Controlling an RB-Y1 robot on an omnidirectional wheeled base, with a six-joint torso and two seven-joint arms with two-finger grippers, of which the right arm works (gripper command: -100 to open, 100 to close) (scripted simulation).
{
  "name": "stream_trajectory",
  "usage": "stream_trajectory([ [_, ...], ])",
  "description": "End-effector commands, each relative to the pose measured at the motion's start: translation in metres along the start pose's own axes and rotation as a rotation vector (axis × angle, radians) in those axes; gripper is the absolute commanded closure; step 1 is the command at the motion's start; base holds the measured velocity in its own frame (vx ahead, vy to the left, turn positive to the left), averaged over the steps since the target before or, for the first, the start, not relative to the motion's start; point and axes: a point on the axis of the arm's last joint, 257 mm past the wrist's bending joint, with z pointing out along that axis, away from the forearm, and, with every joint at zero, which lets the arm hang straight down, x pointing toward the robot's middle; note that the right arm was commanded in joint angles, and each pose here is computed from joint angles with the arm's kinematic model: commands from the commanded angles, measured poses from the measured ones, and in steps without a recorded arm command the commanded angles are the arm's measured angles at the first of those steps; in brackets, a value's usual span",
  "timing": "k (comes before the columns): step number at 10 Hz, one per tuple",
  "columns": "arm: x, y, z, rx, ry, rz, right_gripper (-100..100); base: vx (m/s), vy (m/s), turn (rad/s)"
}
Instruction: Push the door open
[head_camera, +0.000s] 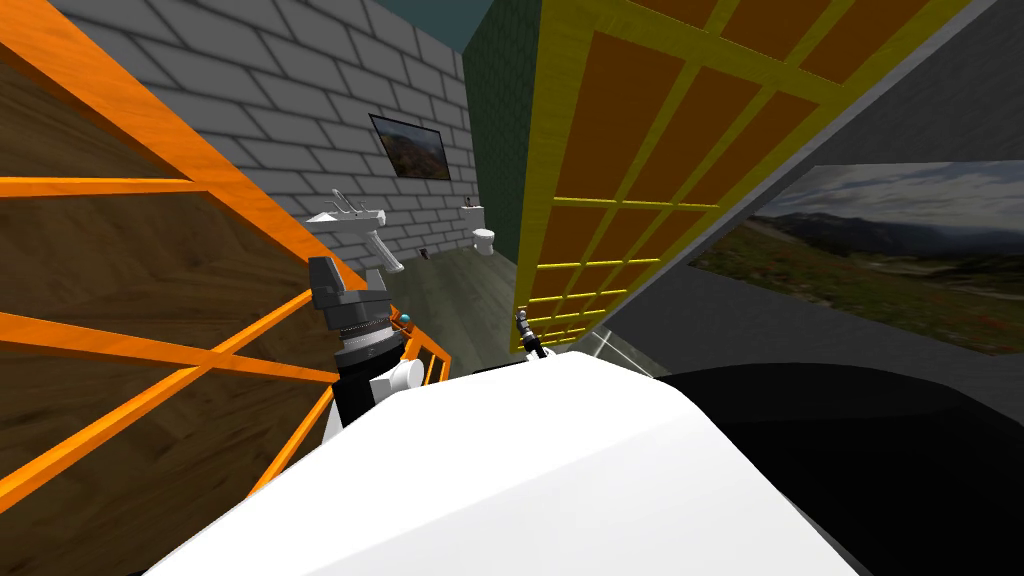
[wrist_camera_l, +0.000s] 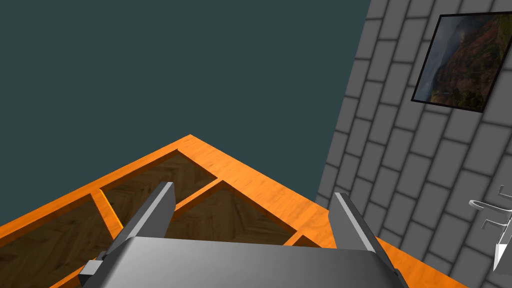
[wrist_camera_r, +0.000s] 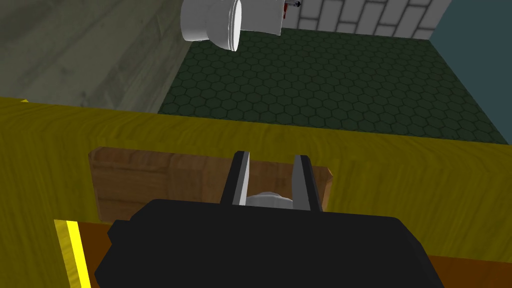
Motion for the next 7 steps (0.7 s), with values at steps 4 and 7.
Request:
stream_trajectory([
  [4, -0.032, 0.005, -0.0046, -0.012, -0.055, 0.048, 100, 0.04, 0.011, 0.005],
  [7, -0.037, 0.006, -0.0049, -0.015, -0.066, 0.067, 100, 0.053, 0.007, 0.01],
])
